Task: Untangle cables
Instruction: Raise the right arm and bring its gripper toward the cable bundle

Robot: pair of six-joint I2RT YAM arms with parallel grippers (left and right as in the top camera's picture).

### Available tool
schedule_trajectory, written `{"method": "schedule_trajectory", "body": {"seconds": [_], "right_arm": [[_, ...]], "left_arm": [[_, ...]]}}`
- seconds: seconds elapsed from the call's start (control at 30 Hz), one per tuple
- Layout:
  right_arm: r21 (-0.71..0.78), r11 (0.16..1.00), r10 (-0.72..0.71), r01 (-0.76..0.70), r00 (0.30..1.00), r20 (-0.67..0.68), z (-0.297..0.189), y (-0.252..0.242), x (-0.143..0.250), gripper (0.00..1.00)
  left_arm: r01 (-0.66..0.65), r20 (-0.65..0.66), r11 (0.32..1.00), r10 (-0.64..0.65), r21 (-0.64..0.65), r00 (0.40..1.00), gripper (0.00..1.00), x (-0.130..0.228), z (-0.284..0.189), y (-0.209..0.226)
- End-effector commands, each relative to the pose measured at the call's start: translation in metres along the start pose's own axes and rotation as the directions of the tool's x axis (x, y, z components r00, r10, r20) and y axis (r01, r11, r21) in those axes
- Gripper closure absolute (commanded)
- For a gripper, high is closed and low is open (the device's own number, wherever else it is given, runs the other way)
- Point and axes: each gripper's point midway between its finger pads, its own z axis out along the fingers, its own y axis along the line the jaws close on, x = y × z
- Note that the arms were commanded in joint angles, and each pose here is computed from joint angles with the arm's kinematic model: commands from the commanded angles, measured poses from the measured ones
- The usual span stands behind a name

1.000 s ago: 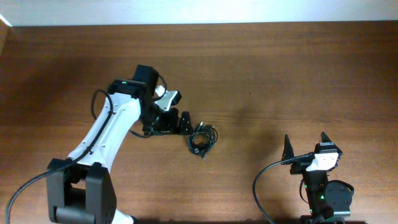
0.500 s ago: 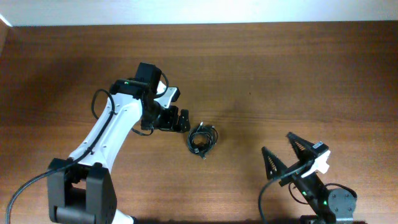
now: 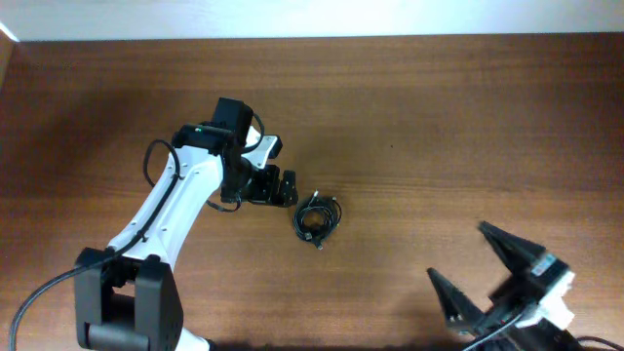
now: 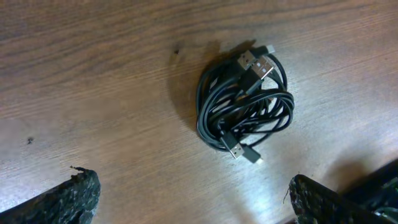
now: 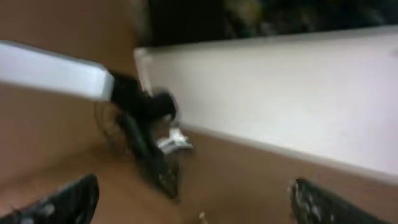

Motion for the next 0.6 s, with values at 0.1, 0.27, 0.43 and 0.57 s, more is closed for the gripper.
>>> {"method": "schedule_trajectory", "body": {"seconds": [0.1,0.27,0.43,0.57], "right_arm": [[0.235,0.969,0.147,-0.073,0.937,-0.316,-0.01,-0.028,-0.01,0.02],[0.167,0.891,0.452,-0.423,0.784,-0.427,0.007,-0.014,0.005,0.02],[0.163,0.795,0.582,-0.584,0.659,-0.476,0.025,-0.025,0.012,0.02],[0.229,0.723,0.658,-0.652,0.548,-0.516,0.034,-0.041,0.03,0.02]], "left_arm": [[-0.015,0.017,1.0,0.015,-0.002,1.0,0.01,-0.006,0.0,-0.001],[-0.015,0.017,1.0,0.015,-0.001,1.0,0.01,-0.006,0.0,-0.001],[-0.014,0.014,1.0,0.014,-0.001,1.0,0.01,-0.006,0.0,-0.001],[-0.018,0.025,1.0,0.018,-0.001,1.0,0.01,-0.008,0.0,-0.001]]}}
